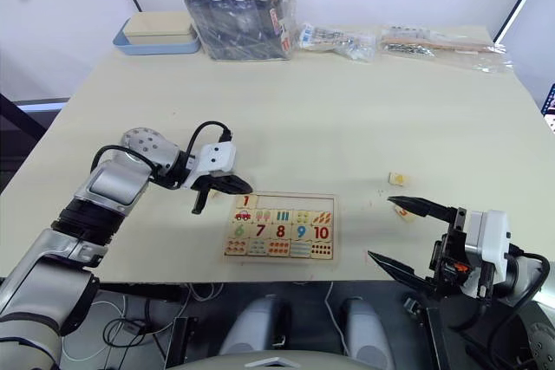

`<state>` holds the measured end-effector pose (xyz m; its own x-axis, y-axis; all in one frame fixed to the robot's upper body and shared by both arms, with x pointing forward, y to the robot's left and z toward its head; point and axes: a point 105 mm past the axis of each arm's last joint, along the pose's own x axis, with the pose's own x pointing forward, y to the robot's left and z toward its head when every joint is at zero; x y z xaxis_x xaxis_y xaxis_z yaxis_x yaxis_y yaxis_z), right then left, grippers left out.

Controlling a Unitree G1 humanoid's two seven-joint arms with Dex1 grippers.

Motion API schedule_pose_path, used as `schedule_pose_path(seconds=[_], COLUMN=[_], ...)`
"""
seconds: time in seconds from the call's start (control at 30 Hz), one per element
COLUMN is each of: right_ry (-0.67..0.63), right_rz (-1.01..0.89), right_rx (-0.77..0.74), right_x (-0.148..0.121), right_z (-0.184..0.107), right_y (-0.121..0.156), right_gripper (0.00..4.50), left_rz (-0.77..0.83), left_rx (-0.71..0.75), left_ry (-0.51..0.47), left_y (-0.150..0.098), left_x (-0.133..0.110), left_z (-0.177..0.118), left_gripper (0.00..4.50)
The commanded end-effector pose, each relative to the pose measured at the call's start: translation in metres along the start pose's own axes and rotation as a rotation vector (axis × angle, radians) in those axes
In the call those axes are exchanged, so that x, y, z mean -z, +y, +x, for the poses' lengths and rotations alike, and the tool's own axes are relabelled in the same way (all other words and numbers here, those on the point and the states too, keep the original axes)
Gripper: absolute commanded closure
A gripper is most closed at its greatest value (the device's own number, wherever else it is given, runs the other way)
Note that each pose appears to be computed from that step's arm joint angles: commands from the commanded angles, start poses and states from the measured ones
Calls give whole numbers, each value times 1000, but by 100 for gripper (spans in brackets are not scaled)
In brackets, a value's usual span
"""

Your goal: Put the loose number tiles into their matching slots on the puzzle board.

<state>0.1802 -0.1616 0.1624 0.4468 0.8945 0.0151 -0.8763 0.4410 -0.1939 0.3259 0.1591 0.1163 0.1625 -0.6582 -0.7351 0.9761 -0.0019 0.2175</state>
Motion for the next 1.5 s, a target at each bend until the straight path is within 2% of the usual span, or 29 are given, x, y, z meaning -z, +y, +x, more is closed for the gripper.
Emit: schedule_pose_path(seconds=[0.03,0.6,0.73,0.87,1.03,1.2,1.3,1.5], right_ry=[-18,-17,-18,-20,-37,-50,-13,-11], right_rz=[-29,-26,-27,-24,-16,-22,-22,27], right_rx=[-21,-27,-27,-26,-3,91,125,121], right_x=[-10,-12,-12,-12,-9,-1,8,19], right_z=[3,4,4,4,4,6,7,0], right_y=[3,3,2,2,-1,-11,-17,-24], right_gripper=[0,0,0,0,0,0,0,0], left_rz=[30,29,5,-98,-174,-352,-442,-614], left_rx=[-29,-11,-71,-176,-271,-500,-611,-770], left_ry=[-10,-5,-35,-147,-240,-399,-504,-569], left_y=[2,-4,2,13,9,5,-1,-35], left_x=[-4,-1,-4,-14,-17,-16,-13,10], left_z=[-5,-3,-9,-28,-46,-66,-75,-80], left_gripper=[449,449,449,449,449,449,449,449])
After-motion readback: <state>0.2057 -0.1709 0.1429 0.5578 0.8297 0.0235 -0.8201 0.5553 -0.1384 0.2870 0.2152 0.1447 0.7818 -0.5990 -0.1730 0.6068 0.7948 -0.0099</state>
